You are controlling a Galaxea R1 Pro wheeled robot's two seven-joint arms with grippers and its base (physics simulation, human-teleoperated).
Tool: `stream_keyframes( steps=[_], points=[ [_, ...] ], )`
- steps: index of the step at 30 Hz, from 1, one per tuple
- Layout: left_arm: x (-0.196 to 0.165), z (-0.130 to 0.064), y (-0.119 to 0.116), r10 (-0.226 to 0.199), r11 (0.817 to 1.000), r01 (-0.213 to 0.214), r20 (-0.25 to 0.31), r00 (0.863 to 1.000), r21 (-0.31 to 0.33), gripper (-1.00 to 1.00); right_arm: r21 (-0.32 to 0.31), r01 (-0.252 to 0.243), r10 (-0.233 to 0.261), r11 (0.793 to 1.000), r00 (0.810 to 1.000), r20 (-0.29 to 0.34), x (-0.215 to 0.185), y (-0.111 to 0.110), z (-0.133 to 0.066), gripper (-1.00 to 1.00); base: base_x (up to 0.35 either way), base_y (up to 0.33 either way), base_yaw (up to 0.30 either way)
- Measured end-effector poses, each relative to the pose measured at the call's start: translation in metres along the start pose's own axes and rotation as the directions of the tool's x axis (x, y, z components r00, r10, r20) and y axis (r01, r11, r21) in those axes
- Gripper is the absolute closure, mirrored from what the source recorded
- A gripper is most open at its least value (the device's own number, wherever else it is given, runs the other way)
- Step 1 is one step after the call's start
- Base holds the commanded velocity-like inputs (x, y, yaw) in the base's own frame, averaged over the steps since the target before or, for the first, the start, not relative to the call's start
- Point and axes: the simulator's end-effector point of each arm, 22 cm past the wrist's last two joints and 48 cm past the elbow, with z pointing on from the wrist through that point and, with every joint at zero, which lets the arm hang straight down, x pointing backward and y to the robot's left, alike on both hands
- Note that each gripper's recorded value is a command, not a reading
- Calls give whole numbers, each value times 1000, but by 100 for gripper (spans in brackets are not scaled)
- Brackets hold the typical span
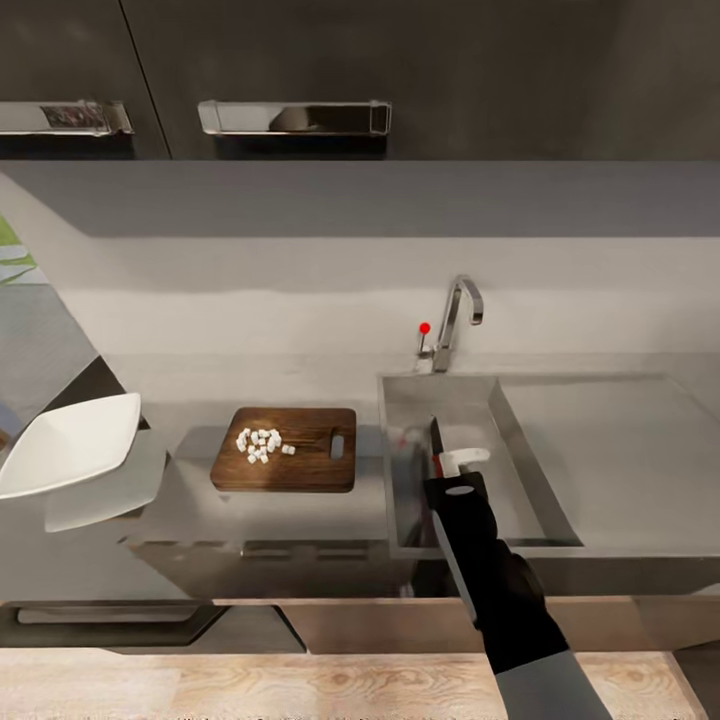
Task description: In the kitchen, take the Vidalia onion out of the sink, dice it on the chopping board with the paring knife, put the diced onion into the bowl on the countertop, then place both the paring knife and the chopping board into the sink.
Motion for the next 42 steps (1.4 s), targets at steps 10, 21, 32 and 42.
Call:
stream_keyframes(
  steps=[10,21,32,42],
  points=[
    [5,0,1,0,1000,0,-15,1000,-2,-100,0,-3,3,1000,1000,-16,7,0,6,100,0,0,0],
    [6,0,1,0,1000,0,-16,1000,-2,-100,0,-12,12,1000,1000,15,0,0,6,-100,0,0,0],
    [7,-1,1,1,1000,-1,-18,1000,-2,-100,18,-81,77,997,984,163,-57,-24,-28,-100,0,0,0],
    [7,-1,2,0,1000,0,-20,1000,-4,-100,20,-115,107,993,966,235,-83,-36,-50,-100,0,83,0]
  ],
)
